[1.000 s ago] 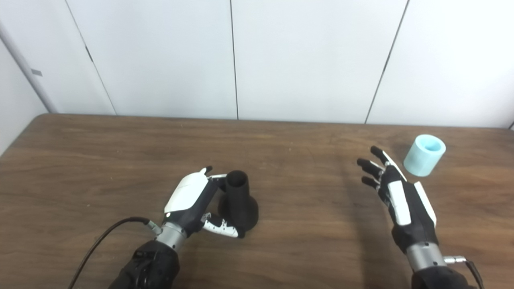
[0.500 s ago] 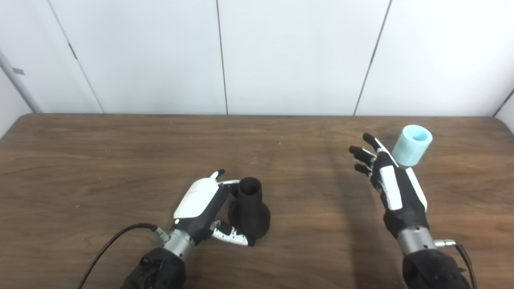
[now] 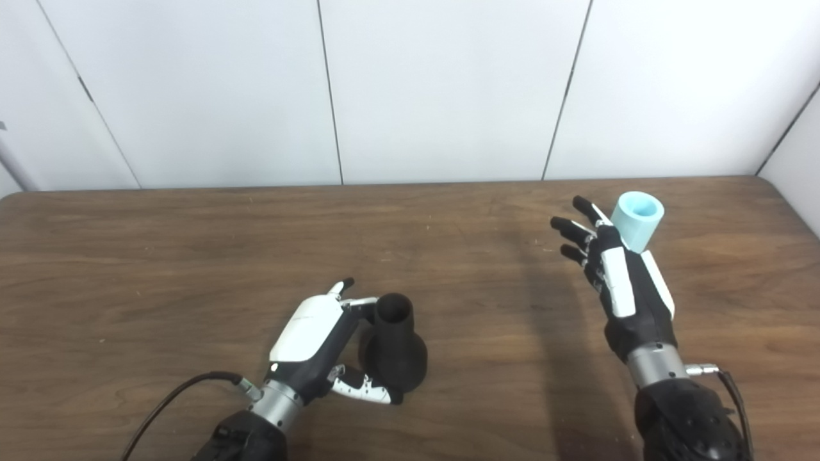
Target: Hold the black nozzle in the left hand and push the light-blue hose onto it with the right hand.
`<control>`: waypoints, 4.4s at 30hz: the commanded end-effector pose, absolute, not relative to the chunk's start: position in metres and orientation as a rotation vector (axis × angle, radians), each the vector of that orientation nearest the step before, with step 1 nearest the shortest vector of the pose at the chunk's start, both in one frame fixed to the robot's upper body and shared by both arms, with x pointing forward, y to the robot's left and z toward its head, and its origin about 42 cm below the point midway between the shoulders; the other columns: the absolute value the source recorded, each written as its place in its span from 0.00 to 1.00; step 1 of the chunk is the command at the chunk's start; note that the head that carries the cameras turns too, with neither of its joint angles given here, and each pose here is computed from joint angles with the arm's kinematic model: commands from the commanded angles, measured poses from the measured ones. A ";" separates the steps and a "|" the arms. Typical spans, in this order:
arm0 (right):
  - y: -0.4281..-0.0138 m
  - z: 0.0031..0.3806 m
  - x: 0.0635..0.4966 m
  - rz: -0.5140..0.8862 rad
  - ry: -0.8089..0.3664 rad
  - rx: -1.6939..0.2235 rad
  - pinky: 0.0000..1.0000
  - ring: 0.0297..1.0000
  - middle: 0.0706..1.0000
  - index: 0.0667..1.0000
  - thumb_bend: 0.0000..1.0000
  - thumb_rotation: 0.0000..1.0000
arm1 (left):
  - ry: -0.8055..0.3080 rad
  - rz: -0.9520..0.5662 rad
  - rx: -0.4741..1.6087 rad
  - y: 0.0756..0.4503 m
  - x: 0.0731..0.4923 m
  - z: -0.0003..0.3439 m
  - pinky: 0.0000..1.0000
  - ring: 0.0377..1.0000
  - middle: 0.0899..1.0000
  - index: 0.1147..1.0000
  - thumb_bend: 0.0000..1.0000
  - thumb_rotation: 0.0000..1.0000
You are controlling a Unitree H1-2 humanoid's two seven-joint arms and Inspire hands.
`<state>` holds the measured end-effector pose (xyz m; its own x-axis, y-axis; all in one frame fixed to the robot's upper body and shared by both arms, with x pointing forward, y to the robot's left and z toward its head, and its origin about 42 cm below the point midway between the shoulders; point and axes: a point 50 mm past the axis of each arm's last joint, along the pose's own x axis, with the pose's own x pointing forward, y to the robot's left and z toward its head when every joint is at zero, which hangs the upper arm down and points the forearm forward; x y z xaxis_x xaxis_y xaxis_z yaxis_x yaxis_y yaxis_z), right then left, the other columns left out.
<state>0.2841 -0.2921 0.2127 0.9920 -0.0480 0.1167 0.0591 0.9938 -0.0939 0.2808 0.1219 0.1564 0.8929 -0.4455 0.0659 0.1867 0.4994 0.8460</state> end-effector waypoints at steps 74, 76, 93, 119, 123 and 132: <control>-0.387 0.304 0.492 -0.133 0.363 -1.361 0.61 0.70 0.79 0.77 0.85 0.00 | -0.281 -0.413 1.041 0.162 0.277 0.123 1.00 0.64 0.40 0.45 0.52 0.00; -0.389 0.303 0.491 -0.134 0.368 -1.370 0.62 0.69 0.78 0.77 0.85 0.00 | -0.279 -0.413 1.042 0.162 0.277 0.122 1.00 0.64 0.40 0.45 0.52 0.00; -0.389 0.295 0.486 -0.133 0.362 -1.379 0.61 0.64 0.73 0.72 0.85 0.00 | -0.270 -0.423 1.034 0.158 0.276 0.122 1.00 0.64 0.40 0.45 0.52 0.00; -0.391 0.291 0.484 -0.131 0.288 -1.411 0.57 0.62 0.66 0.64 0.85 0.00 | -0.251 -0.439 1.025 0.153 0.273 0.125 1.00 0.64 0.39 0.45 0.52 0.00; -0.389 0.289 0.484 -0.120 0.324 -1.395 0.55 0.58 0.66 0.64 0.84 0.00 | -0.248 -0.440 1.023 0.154 0.273 0.125 1.00 0.64 0.39 0.45 0.52 0.00; -0.385 0.290 0.483 -0.104 0.351 -1.371 0.53 0.55 0.64 0.63 0.83 0.00 | -0.249 -0.439 1.024 0.154 0.273 0.126 1.00 0.64 0.39 0.45 0.52 0.00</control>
<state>0.4782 -0.3789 0.2577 0.9285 -0.2615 -0.2636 -0.2070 0.2249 -0.9521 0.2779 0.1452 0.1429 0.8751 -0.4711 0.1106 0.1744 0.5204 0.8359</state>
